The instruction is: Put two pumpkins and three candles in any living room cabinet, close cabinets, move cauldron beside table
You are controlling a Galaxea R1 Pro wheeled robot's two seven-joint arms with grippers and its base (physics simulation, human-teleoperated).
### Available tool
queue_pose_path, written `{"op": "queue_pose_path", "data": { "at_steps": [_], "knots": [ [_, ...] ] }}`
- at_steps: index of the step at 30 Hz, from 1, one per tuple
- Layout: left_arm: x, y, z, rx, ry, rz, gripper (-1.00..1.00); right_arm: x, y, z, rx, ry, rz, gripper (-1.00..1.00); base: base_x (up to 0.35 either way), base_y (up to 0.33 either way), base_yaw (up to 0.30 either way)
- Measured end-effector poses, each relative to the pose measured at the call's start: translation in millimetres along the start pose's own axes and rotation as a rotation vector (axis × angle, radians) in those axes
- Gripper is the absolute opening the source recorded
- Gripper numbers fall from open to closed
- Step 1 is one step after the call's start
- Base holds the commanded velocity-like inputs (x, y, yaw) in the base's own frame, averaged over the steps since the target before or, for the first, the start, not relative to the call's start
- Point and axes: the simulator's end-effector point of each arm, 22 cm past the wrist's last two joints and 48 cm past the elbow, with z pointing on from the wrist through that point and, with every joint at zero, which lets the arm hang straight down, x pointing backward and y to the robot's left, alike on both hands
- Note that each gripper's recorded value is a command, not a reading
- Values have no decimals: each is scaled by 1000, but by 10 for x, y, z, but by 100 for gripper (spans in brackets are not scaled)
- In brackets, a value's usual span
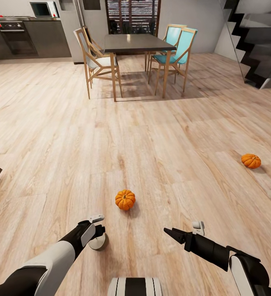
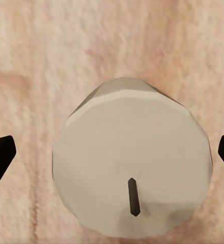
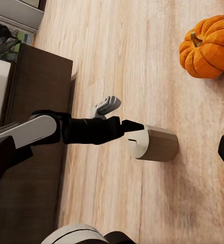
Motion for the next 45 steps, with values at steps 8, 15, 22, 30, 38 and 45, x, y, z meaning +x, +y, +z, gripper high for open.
{"op": "queue_pose_path", "data": {
  "at_steps": [8, 15, 22, 30, 38, 45],
  "knots": [
    [3, -14, -1, 4, 1, 0, 100, 0, 0, 0, 0, 0, 0, 100, 0, 0, 0],
    [3, -21, -1, 6, 1, 0, 100, 0, 0, 0, 0, 0, 0, 100, 0, 0, 0],
    [-2, -51, -2, 20, 0, 0, 100, -1, 0, 0, 0, 0, 0, 100, 0, 0, 0],
    [27, -83, 32, 37, 7, 1, 100, 21, -31, 10, 3, 4, 6, 100, 0, 0, 0],
    [109, -71, 120, 34, 25, 2, 100, 73, -106, 36, 10, 15, 22, 100, 0, 0, 0],
    [108, -70, 120, 34, 25, 2, 100, 74, -106, 36, 11, 15, 22, 100, 0, 0, 0]
  ]
}}
